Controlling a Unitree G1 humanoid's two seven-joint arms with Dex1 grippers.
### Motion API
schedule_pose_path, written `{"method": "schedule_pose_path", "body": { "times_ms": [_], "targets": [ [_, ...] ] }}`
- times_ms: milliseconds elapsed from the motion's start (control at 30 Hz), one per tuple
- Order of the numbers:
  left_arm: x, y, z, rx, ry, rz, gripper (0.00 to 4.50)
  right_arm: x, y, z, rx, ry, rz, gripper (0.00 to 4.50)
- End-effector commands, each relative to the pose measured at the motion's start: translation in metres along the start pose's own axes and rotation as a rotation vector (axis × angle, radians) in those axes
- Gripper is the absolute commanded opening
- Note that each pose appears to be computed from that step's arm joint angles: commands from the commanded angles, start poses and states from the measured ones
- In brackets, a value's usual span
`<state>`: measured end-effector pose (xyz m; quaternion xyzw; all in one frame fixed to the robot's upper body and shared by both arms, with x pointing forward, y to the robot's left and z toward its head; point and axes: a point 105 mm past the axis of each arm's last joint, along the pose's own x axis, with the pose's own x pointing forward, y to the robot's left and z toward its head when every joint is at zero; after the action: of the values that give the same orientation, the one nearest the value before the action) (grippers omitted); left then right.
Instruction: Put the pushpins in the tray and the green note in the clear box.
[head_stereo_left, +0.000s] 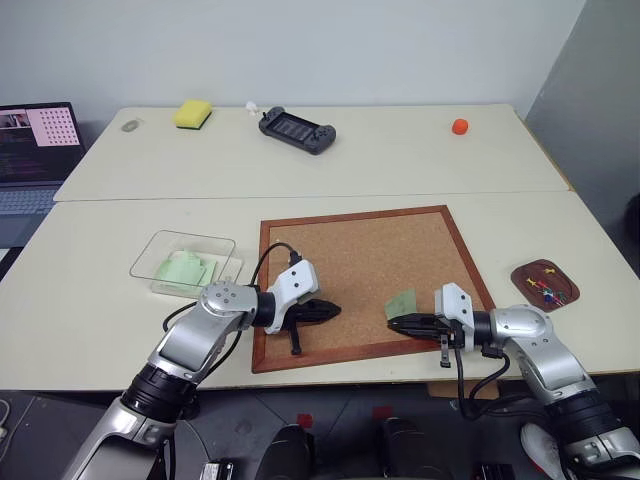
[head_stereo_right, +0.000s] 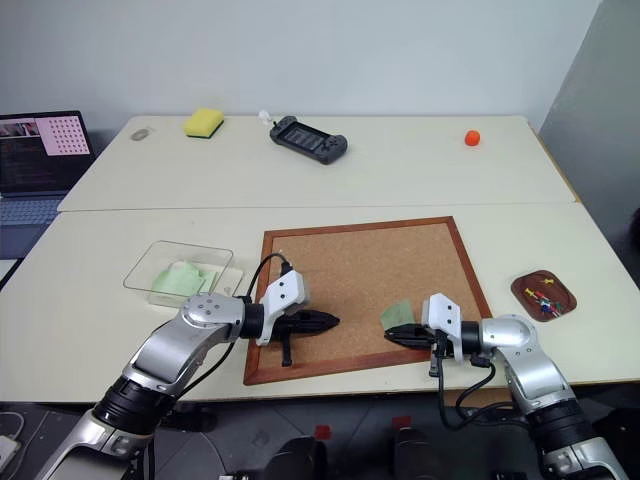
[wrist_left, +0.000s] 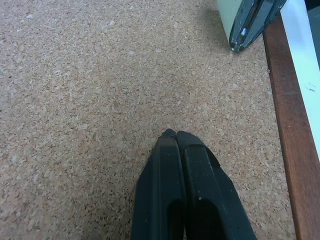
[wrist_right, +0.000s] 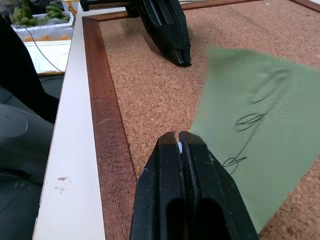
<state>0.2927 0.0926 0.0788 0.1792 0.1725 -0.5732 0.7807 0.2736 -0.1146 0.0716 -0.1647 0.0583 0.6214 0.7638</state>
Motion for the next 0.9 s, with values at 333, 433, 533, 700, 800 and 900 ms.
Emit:
{"method": "schedule_pose_path", "body": {
  "times_ms": [333, 433, 533, 700, 800, 900],
  "targets": [
    [0.001, -0.007, -0.019, -0.037, 0.074, -0.016, 0.0, -0.01, -0.013, 0.038, 0.005, -0.112, -0.052, 0.04],
    [0.001, -0.008, -0.019, -0.038, 0.073, -0.016, 0.0, -0.013, -0.012, 0.053, -0.014, -0.13, -0.054, 0.04],
    [0.002, -0.008, -0.019, -0.04, 0.07, -0.018, 0.0, -0.016, -0.012, 0.064, -0.03, -0.143, -0.061, 0.04],
    [0.004, -0.008, -0.018, -0.039, 0.065, -0.019, 0.0, -0.019, -0.016, 0.071, -0.042, -0.144, -0.096, 0.04],
    [0.005, -0.005, -0.014, -0.046, 0.041, -0.008, 0.0, -0.023, -0.022, 0.073, -0.05, -0.138, -0.127, 0.04],
    [0.003, 0.0, 0.009, -0.157, -0.084, 0.004, 0.2, -0.024, -0.026, 0.076, -0.084, -0.129, -0.147, 0.0]
  ]
}}
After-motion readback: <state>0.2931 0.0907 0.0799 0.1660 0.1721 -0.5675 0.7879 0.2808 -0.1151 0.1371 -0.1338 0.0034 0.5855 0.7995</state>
